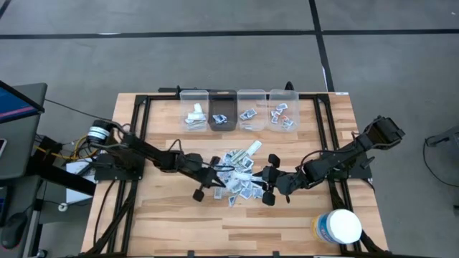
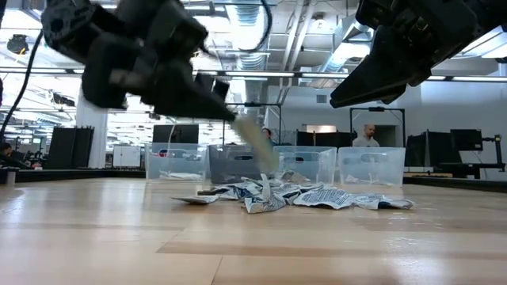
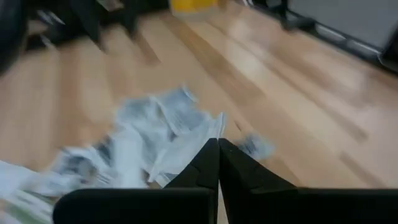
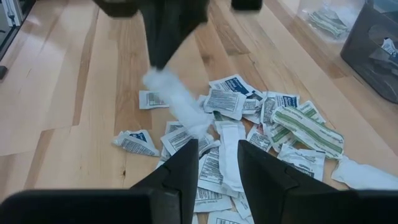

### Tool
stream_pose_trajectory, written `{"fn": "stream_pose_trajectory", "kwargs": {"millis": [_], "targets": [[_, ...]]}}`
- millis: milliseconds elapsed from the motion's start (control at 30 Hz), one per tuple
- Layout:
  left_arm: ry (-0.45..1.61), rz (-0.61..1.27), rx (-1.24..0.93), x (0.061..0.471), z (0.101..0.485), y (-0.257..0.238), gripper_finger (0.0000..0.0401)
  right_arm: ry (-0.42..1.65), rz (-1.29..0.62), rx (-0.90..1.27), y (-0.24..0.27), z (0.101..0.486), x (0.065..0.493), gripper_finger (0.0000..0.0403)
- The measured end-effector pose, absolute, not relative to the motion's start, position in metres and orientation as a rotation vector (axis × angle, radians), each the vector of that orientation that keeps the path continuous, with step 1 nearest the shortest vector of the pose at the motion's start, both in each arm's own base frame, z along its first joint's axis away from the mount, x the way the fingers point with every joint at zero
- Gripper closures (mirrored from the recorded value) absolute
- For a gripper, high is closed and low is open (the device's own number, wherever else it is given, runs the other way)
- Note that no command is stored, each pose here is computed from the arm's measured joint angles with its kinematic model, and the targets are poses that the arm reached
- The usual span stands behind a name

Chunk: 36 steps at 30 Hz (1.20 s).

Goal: Pick & Place First Aid Supplies
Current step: Put the bandage into the left transparent bin

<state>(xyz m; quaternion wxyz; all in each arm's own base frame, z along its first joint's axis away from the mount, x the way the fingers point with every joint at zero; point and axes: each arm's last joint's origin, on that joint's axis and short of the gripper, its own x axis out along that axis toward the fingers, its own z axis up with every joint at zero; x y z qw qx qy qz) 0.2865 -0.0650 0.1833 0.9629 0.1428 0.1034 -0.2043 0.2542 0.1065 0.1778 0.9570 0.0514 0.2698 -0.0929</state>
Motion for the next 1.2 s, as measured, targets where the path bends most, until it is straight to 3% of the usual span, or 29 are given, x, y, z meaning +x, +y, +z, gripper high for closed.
{"fn": "stream_pose_trajectory", "kwargs": {"millis": [133, 333, 500, 733, 1200], "targets": [[0.146, -0.312, 0.239, 0.28, 0.206, -0.06, 0.0397, 0.547, -0.189, 0.104, 0.107, 0.178, 0.254, 0.0296], [0.052, -0.082, -0.12, 0.267, 0.241, -0.037, 0.0396, 0.548, -0.191, 0.097, 0.106, 0.178, 0.255, 0.0296], [-0.063, 0.019, -0.297, 0.253, 0.267, -0.02, 0.0395, 0.548, -0.223, 0.103, 0.097, 0.178, 0.258, 0.0296], [-0.172, 0.116, -0.31, 0.231, 0.292, -0.002, 0.0396, 0.546, -0.309, 0.126, 0.074, 0.178, 0.265, 0.0296], [-0.029, 0.633, -0.181, 0.192, 0.288, 0.082, 0.039, 0.503, -0.582, 0.211, -0.003, 0.18, 0.277, 0.0296]]}}
